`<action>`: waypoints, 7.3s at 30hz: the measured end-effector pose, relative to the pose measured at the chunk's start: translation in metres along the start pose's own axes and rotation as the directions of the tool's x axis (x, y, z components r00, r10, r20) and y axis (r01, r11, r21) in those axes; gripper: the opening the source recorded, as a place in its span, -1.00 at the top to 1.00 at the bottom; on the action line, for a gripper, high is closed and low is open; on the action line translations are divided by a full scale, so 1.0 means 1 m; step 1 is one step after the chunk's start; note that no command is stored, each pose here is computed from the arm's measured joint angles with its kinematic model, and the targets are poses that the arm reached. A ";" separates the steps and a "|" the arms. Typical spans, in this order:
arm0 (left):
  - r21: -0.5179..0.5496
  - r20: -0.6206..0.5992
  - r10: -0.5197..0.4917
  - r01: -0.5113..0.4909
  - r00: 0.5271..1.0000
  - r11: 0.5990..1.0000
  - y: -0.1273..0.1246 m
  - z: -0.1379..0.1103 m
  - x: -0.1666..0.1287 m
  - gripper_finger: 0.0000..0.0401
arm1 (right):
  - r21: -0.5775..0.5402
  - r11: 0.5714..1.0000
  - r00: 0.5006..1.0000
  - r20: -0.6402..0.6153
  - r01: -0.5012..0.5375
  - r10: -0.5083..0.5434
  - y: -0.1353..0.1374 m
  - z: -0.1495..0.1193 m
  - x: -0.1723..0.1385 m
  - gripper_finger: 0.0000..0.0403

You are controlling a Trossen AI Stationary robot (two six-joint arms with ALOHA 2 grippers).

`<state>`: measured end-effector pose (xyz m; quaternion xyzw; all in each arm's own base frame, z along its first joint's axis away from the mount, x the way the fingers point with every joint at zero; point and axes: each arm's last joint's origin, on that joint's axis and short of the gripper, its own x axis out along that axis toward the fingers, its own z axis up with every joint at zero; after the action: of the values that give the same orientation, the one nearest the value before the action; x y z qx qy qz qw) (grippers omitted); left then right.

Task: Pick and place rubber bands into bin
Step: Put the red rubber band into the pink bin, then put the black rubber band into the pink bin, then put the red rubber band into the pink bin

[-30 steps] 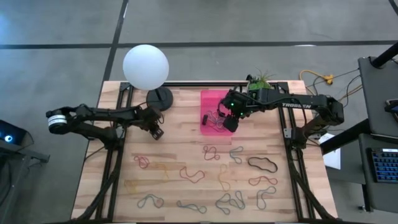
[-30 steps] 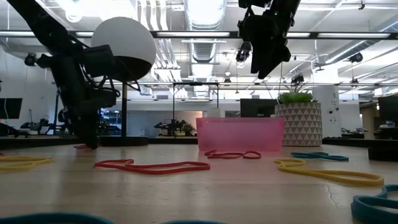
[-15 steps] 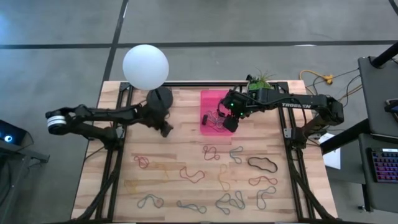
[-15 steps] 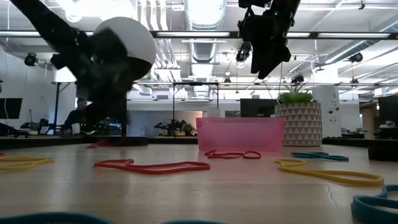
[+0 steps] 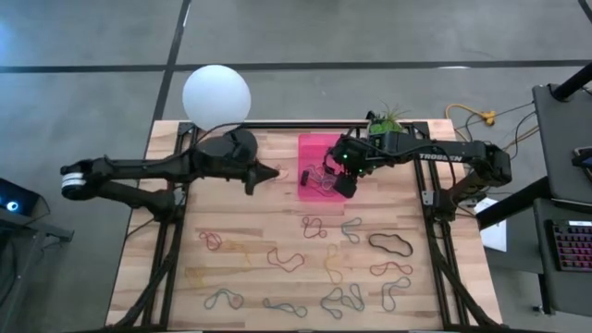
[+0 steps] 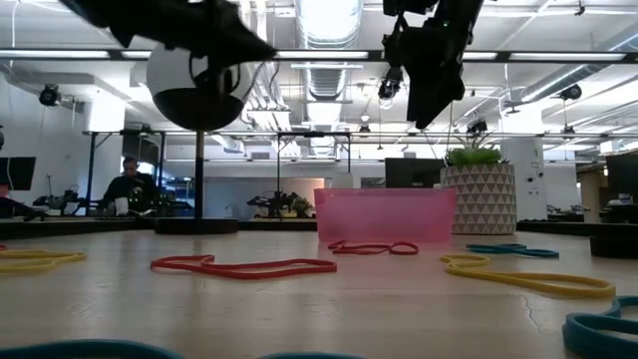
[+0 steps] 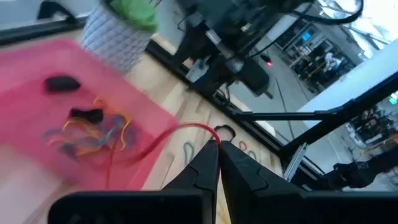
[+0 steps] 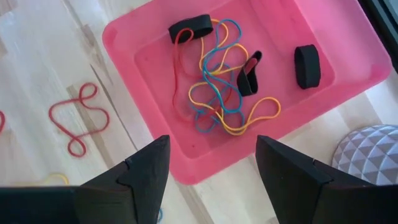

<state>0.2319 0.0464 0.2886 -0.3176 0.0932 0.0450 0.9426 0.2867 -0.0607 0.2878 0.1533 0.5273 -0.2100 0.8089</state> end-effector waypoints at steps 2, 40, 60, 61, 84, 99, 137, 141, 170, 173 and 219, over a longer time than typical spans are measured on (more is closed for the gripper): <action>0.030 -0.012 -0.007 0.007 1.000 1.000 -0.011 0.003 0.012 1.00 | -0.011 1.000 1.000 -0.006 0.001 -0.001 0.000 -0.002 -0.002 -0.11; 0.453 -0.458 0.419 -0.200 0.784 0.869 -0.054 0.001 0.149 0.19 | -0.038 0.999 0.996 0.084 0.030 -0.027 -0.004 -0.084 -0.056 -0.11; 0.451 -0.722 0.691 -0.726 0.047 0.520 -0.089 -0.137 0.012 0.33 | -0.113 0.985 0.981 0.133 -0.129 0.144 0.022 -0.061 -0.006 -0.11; 0.398 -0.729 0.683 -0.789 0.036 0.467 -0.085 -0.142 0.006 0.33 | -0.100 0.987 0.982 0.123 -0.129 0.141 0.023 -0.060 -0.004 -0.11; 0.089 -0.753 0.562 -0.794 0.341 0.602 -0.044 -0.165 -0.064 0.33 | -0.229 0.964 0.967 -0.245 -0.131 0.073 0.038 -0.071 0.012 -0.11; 0.117 -0.697 0.575 -0.724 0.427 0.679 -0.044 -0.165 -0.060 0.33 | -0.271 0.949 0.946 -0.316 -0.164 0.073 0.052 -0.190 0.045 -0.11; 0.118 -0.678 0.576 -0.706 0.457 0.698 -0.045 -0.164 -0.058 0.33 | -0.079 0.897 0.900 -0.067 -0.434 0.430 0.070 -0.169 0.050 0.96; 0.115 -0.675 0.575 -0.704 0.462 0.700 -0.045 -0.164 -0.057 0.33 | -0.085 0.942 0.917 0.214 -0.326 0.336 0.063 -0.128 0.027 0.96; 0.106 -0.659 0.575 -0.697 0.485 0.709 -0.046 -0.164 -0.056 0.33 | -0.051 0.956 0.957 0.035 0.288 -0.286 0.005 0.031 0.086 0.41; 0.105 -0.659 0.574 -0.697 0.486 0.710 -0.046 -0.164 -0.056 0.33 | -0.057 0.956 0.957 0.046 0.289 -0.287 0.007 0.031 0.082 0.32; 0.514 -0.783 0.578 -0.283 0.231 0.810 -0.023 -0.182 -0.066 0.33 | -0.164 0.983 0.994 -0.088 -0.084 0.070 0.083 -0.183 0.018 0.14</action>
<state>0.1438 -0.0839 0.1737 -0.1192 0.6887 0.1090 0.7068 0.1908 0.0938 0.2008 0.1137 0.5693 -0.1272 0.8042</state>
